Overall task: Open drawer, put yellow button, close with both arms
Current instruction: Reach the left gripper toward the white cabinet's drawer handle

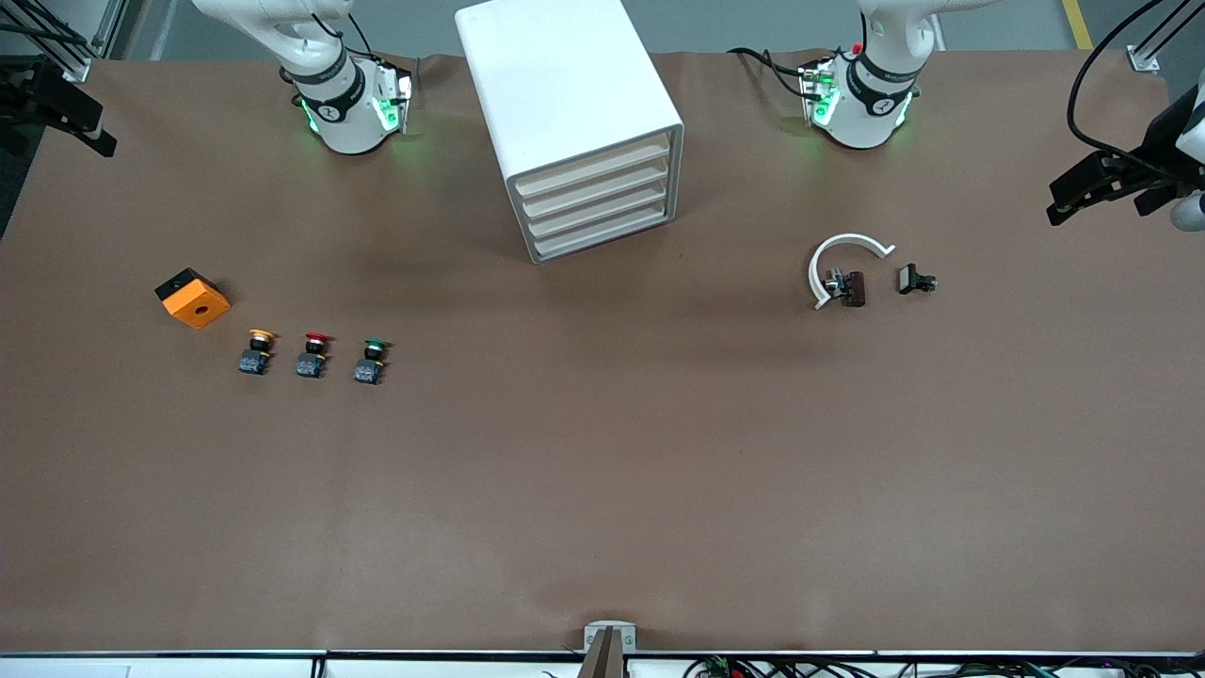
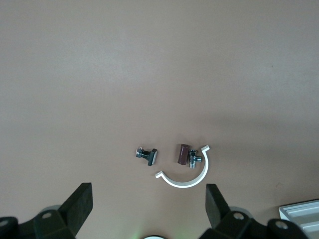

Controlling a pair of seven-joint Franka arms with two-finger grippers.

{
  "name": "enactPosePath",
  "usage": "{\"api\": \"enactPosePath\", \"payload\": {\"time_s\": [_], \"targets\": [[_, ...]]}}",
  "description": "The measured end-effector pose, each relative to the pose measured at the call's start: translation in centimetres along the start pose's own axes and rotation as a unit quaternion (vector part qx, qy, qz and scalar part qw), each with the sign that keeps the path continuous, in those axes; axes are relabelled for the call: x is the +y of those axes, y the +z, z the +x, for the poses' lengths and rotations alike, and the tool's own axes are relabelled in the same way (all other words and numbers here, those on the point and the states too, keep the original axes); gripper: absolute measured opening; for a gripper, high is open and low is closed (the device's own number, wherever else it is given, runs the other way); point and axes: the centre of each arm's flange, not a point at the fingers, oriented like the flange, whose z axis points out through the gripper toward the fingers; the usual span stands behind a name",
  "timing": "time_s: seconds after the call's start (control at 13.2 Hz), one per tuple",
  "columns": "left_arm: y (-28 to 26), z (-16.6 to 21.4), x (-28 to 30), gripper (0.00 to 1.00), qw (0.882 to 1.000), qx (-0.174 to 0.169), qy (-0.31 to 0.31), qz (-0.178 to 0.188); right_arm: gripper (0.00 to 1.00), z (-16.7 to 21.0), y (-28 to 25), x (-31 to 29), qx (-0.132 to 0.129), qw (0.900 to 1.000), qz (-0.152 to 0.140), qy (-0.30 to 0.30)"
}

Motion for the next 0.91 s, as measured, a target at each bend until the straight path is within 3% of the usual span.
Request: {"api": "enactPosePath", "payload": {"time_s": [0.53, 0.91], "targets": [[0.4, 1.1, 0.6, 1.00, 1.000, -0.003, 0.007, -0.002, 1.00, 0.0, 0.0, 0.0, 0.001, 1.000, 0.000, 0.000], [7.2, 4.3, 7.0, 1.00, 0.998, -0.061, 0.027, -0.002, 1.00, 0.0, 0.0, 0.0, 0.000, 1.000, 0.000, 0.000]]}}
